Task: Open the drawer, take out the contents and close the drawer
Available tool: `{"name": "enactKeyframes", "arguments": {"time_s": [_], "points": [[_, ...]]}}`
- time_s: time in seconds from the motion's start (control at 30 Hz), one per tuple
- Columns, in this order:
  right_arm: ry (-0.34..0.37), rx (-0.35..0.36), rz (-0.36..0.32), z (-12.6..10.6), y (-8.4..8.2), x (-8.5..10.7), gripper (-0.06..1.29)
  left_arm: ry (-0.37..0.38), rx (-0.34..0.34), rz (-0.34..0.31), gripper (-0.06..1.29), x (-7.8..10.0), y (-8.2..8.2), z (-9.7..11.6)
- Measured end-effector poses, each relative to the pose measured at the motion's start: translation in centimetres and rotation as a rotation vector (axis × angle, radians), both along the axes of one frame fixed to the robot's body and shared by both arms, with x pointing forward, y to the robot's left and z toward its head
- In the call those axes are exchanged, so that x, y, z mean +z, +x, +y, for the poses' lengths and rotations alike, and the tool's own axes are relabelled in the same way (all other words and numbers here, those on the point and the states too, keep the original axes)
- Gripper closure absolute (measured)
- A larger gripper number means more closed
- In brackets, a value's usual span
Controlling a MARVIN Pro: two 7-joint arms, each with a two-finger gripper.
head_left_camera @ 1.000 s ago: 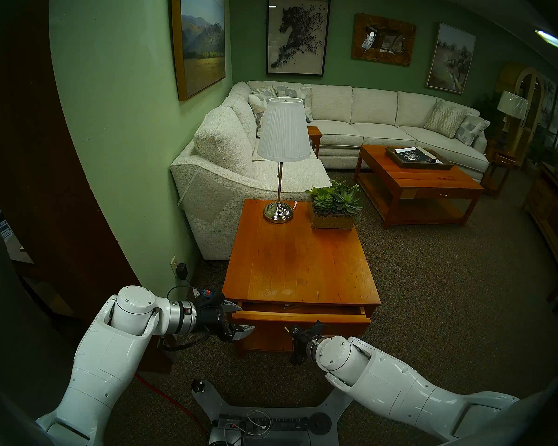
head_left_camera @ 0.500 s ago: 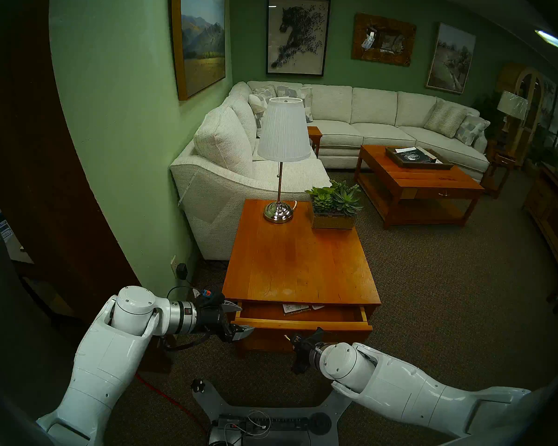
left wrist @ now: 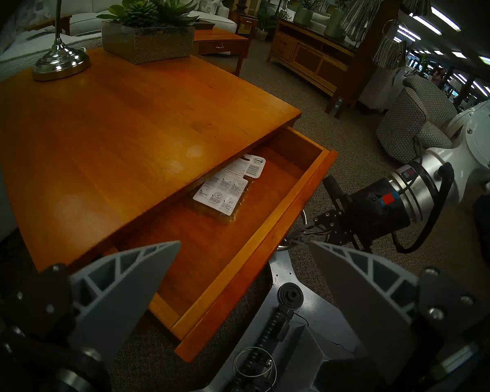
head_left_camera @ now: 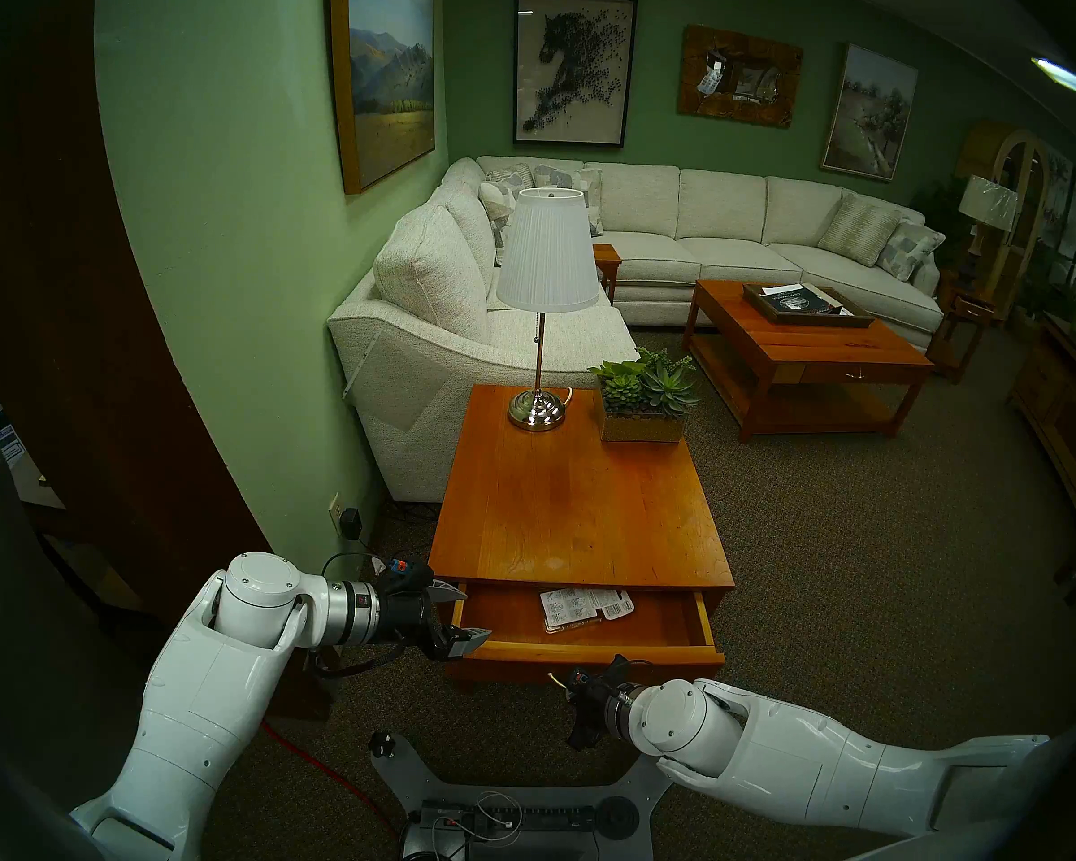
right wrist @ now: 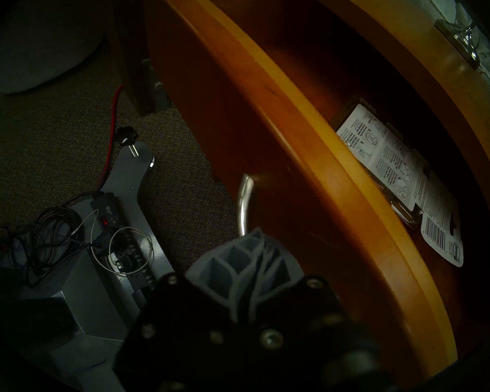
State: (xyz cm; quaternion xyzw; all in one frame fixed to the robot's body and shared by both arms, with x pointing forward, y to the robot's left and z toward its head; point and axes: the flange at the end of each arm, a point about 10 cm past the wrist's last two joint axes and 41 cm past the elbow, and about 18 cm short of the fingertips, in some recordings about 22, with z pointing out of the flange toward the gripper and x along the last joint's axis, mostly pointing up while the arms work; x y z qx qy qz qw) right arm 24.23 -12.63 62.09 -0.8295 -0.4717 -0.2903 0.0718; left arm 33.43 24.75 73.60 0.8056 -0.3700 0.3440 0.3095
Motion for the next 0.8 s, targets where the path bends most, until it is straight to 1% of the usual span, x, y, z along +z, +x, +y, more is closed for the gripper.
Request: {"name": "enactKeyframes", "arguments": {"time_s": [0.33,0.43,0.53,0.63,0.8], "points": [[0.050,-0.007,0.093,-0.7,-3.4,0.9,1.26,-0.001,0.001,-0.002,0.00,0.1,0.0,0.0],[0.058,-0.022,0.128,-1.2,-4.8,1.3,1.26,-0.002,0.000,-0.003,0.00,0.1,0.1,0.0],[0.050,-0.042,0.155,-1.7,-6.1,1.6,1.26,-0.002,0.000,-0.004,0.00,0.2,0.1,0.1],[0.033,-0.073,0.169,-2.7,-7.1,2.1,1.26,-0.003,-0.001,-0.005,0.00,0.2,0.1,0.1],[0.015,-0.111,0.151,-4.2,-7.5,3.2,1.26,-0.004,-0.002,-0.005,0.00,0.3,0.1,0.1]]}}
